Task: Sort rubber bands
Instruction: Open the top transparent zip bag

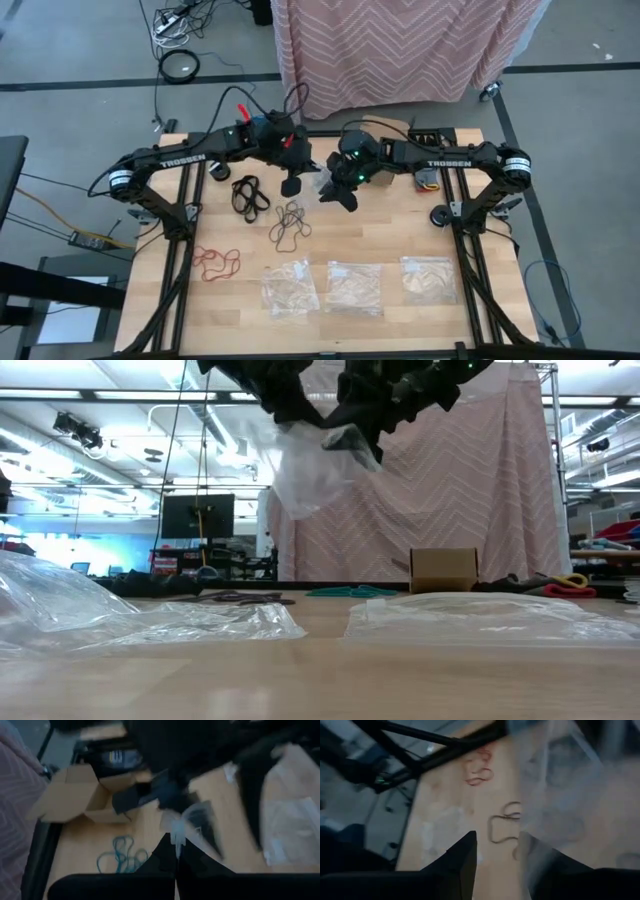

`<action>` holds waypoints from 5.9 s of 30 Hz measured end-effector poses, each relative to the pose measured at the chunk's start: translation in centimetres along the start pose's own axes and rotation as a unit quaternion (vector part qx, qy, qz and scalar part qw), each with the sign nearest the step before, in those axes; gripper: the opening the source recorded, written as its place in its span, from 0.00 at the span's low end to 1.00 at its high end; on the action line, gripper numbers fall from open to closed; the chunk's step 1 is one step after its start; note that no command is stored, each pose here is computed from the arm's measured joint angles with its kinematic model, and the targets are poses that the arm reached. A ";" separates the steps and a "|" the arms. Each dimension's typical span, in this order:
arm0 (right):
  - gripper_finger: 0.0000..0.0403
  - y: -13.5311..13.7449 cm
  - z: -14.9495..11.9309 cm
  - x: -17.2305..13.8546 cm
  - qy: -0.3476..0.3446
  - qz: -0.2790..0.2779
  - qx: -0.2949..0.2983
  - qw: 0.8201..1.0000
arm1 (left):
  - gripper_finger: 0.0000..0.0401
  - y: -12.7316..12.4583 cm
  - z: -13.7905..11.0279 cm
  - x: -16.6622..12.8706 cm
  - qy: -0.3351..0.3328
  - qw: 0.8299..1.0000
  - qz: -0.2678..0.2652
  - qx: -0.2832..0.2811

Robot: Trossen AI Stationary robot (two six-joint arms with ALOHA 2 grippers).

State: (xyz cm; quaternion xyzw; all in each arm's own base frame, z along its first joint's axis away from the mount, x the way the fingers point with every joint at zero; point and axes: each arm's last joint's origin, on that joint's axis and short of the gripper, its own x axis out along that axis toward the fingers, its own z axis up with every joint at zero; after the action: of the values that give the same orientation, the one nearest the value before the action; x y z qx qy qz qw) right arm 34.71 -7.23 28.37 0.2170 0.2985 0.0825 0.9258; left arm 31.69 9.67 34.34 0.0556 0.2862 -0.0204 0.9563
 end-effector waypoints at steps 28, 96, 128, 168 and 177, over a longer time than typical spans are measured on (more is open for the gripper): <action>0.27 -0.3 -0.4 0.0 0.016 -0.016 -0.001 1.000 | 0.00 -0.8 -2.5 4.4 0.106 0.993 -0.034 -0.038; 0.00 -3.3 -1.2 -1.5 0.046 -0.073 0.045 0.995 | 0.00 -1.5 -2.7 3.2 0.135 0.990 -0.047 -0.018; 0.37 -0.7 -1.2 0.1 0.041 -0.069 -0.070 0.994 | 0.00 -1.6 -3.1 3.1 0.157 0.986 -0.048 -0.019; 0.27 0.1 -0.6 0.4 0.012 -0.012 -0.074 0.997 | 0.00 1.5 -1.4 3.1 0.048 0.996 0.067 -0.038; 0.17 -0.1 0.4 0.1 -0.031 0.000 -0.077 0.997 | 0.00 0.2 -1.1 3.5 0.023 0.998 -0.041 -0.042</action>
State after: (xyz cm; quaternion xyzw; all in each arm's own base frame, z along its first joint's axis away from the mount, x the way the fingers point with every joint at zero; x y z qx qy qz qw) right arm 35.00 -7.44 28.54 0.1474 0.2624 0.0990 0.9485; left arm 34.02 10.01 31.55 0.0042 0.3108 -0.0463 0.9493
